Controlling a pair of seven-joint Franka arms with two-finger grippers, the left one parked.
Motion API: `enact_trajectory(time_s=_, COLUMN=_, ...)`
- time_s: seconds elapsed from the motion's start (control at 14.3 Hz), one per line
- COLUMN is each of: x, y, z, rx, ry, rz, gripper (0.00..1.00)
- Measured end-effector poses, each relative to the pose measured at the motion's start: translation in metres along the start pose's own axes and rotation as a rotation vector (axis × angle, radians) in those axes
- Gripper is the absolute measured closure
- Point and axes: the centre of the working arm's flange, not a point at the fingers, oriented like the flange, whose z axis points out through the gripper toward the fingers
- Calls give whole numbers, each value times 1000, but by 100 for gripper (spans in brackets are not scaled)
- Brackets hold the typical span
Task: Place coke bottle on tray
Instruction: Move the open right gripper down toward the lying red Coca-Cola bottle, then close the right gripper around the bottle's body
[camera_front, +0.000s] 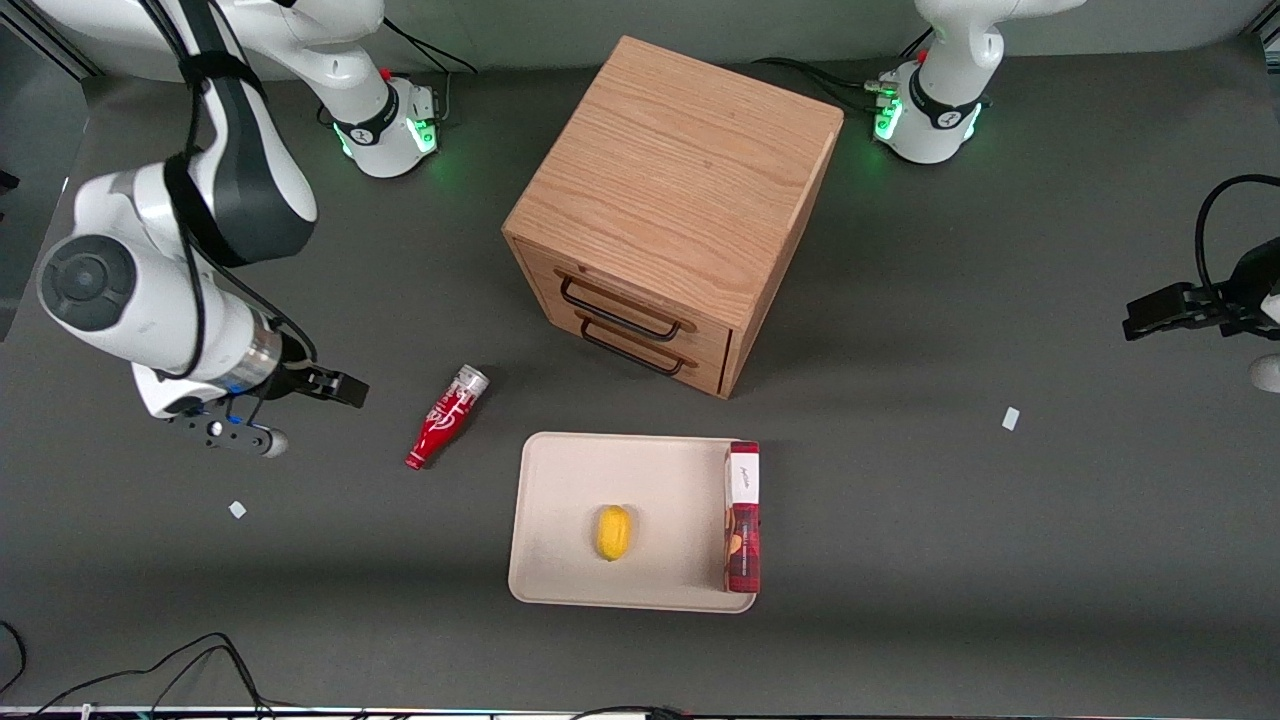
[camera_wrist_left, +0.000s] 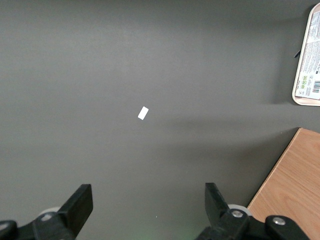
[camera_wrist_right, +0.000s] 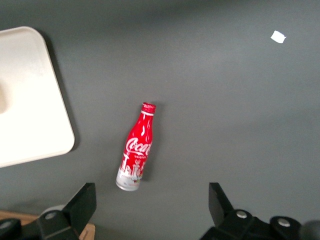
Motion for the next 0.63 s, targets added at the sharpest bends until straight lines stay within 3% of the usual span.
enact_trajectory(time_s=0.63, x=-33, y=-26, z=115, rx=60, ry=32, rz=211, gripper=0)
